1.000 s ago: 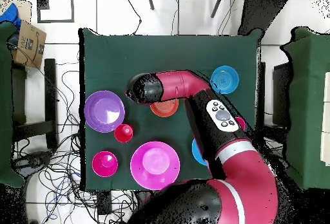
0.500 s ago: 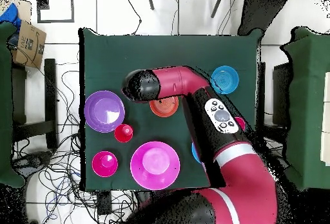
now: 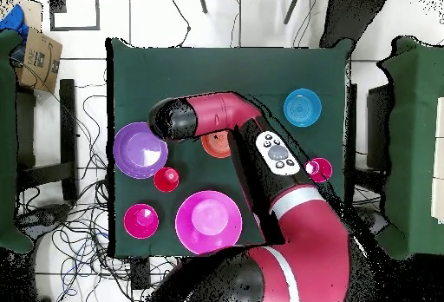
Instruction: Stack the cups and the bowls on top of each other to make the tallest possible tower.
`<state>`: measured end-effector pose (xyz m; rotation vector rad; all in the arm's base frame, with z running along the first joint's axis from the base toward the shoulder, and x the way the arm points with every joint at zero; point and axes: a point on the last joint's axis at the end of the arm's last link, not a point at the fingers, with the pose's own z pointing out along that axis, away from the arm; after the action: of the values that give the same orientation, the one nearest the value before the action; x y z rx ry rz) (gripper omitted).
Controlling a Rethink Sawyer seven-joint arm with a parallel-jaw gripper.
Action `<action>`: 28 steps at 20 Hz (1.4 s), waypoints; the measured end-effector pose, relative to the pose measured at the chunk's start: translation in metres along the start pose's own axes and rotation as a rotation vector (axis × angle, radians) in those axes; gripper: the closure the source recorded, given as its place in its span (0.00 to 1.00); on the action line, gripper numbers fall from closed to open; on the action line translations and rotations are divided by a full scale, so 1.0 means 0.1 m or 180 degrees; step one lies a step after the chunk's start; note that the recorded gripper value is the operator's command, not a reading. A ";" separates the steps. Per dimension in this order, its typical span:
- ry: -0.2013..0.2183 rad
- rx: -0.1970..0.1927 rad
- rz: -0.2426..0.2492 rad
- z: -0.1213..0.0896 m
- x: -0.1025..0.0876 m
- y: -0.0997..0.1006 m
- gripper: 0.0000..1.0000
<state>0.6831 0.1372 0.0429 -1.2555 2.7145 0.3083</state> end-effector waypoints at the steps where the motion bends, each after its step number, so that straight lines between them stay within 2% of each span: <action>1: 0.0002 -0.0009 0.0000 0.02 0.00 0.01 0.00; 7: -0.0014 -0.0079 0.0025 0.20 0.05 0.08 0.00; 17: -0.0113 -0.0206 0.0111 0.69 0.18 0.23 0.00; 24: -0.0063 -0.0416 0.0181 1.04 0.31 0.42 0.00; 28: -0.0068 -0.0414 0.0187 1.03 0.31 0.41 0.00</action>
<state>0.6353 0.1652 -0.0583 -1.1973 2.7562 0.5095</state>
